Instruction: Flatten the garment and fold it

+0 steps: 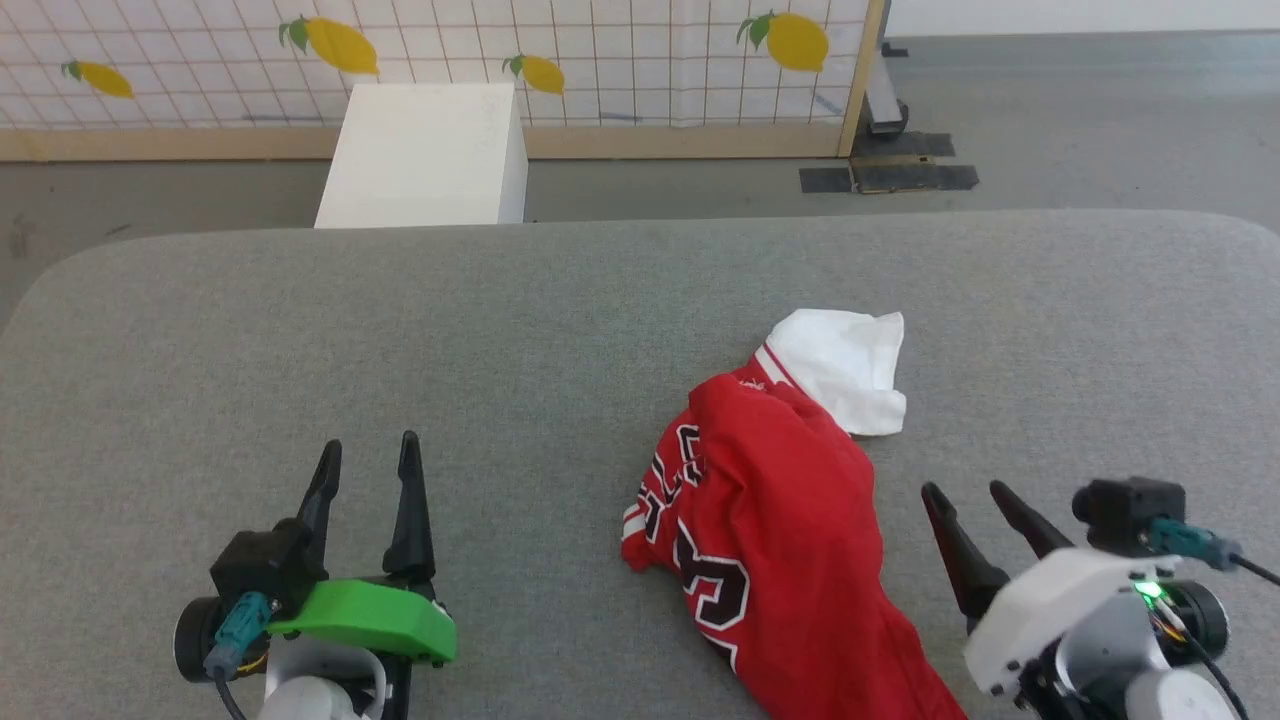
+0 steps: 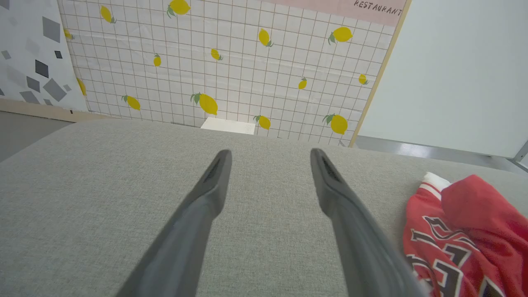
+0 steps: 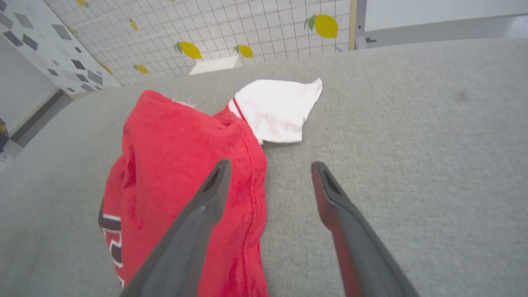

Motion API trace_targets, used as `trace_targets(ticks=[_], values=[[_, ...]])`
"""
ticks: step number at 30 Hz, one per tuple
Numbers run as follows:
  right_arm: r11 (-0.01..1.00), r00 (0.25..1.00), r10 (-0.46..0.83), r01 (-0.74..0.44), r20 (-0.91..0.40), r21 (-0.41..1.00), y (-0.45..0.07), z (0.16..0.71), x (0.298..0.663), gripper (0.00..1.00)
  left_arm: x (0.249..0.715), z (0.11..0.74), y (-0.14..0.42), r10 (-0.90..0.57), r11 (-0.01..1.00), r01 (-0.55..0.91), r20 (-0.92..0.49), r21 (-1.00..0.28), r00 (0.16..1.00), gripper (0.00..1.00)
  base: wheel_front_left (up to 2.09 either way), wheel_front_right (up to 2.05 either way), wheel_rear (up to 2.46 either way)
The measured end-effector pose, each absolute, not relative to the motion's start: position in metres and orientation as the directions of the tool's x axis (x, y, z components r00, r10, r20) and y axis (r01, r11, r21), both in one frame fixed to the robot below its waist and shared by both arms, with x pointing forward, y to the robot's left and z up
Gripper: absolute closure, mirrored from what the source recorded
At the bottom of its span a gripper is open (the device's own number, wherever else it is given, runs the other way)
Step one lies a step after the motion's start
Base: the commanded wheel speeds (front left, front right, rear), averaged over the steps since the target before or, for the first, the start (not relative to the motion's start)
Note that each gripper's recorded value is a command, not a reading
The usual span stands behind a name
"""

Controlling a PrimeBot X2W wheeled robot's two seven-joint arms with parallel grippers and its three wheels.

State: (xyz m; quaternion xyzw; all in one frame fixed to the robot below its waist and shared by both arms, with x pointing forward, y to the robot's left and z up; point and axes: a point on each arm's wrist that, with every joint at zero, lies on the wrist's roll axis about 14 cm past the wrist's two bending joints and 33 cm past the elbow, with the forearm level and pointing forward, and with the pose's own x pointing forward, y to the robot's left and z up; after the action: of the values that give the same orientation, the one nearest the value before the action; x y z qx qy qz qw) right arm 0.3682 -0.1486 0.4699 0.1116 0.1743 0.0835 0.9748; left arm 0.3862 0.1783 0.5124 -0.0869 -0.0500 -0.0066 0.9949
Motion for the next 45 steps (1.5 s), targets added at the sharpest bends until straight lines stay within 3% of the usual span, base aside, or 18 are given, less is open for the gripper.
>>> trace_targets(ticks=[6,11,15,16,17,18,19,20,26,30,34,38,45], values=[[0.948,0.901,0.255,-0.161,-0.352,0.273,-0.126,0.448,0.401,0.00,0.388,0.505,0.183,0.010,0.985,0.004,0.078,-0.173,0.997,0.00,0.00,0.00,0.00],[0.959,0.865,0.269,-0.201,-0.423,0.198,-0.114,0.427,0.425,0.00,0.394,0.500,0.185,0.020,0.984,-0.008,0.066,-0.177,0.998,0.00,0.00,0.00,0.00],[0.962,0.773,0.271,-0.234,-0.574,0.140,-0.107,0.391,0.423,0.00,0.395,0.497,0.189,0.036,0.984,-0.026,0.055,-0.178,0.998,0.00,0.00,0.00,0.00],[0.962,0.740,0.268,-0.241,-0.618,0.128,-0.106,0.380,0.419,0.09,0.395,0.495,0.191,0.041,0.984,-0.031,0.050,-0.177,0.998,0.00,0.00,0.00,0.00],[0.961,0.714,0.266,-0.248,-0.648,0.122,-0.105,0.373,0.417,0.31,0.394,0.494,0.193,0.048,0.984,-0.040,0.045,-0.175,0.998,0.00,0.00,0.00,0.00],[0.960,0.698,0.267,-0.256,-0.665,0.116,-0.103,0.372,0.418,0.68,0.394,0.493,0.195,0.055,0.983,-0.046,0.042,-0.175,0.998,0.00,0.00,0.00,0.00],[0.959,0.691,0.266,-0.261,-0.672,0.111,-0.102,0.372,0.420,0.79,0.393,0.492,0.196,0.058,0.983,-0.050,0.040,-0.175,0.998,0.00,0.00,0.00,0.00],[0.958,0.688,0.265,-0.267,-0.676,0.104,-0.101,0.372,0.422,1.00,0.393,0.492,0.197,0.062,0.983,-0.055,0.038,-0.175,0.997,0.00,0.00,0.00,0.00],[0.957,0.731,0.281,-0.262,-0.622,0.124,-0.098,0.386,0.422,1.00,0.390,0.496,0.199,0.071,0.983,-0.061,0.050,-0.175,0.996,0.00,0.00,0.00,0.00],[0.958,0.814,0.283,-0.263,-0.507,0.112,-0.102,0.419,0.425,1.00,0.388,0.504,0.199,0.069,0.983,-0.056,0.072,-0.177,0.995,0.00,0.00,0.00,0.00],[0.919,0.852,0.395,-0.363,-0.344,0.156,-0.069,0.472,0.418,1.00,0.386,0.510,0.199,0.069,0.983,-0.053,0.090,-0.176,0.993,0.00,0.00,0.00,0.00],[0.832,0.783,0.554,-0.535,-0.282,0.147,-0.013,0.504,0.385,1.00,0.384,0.515,0.198,0.064,0.983,-0.045,0.105,-0.176,0.992,0.00,0.00,0.00,0.00],[0.608,0.475,0.752,-0.769,-0.458,0.200,0.063,0.469,0.296,1.00,0.382,0.517,0.197,0.059,0.984,-0.039,0.111,-0.176,0.992,0.00,0.00,0.00,0.00]])
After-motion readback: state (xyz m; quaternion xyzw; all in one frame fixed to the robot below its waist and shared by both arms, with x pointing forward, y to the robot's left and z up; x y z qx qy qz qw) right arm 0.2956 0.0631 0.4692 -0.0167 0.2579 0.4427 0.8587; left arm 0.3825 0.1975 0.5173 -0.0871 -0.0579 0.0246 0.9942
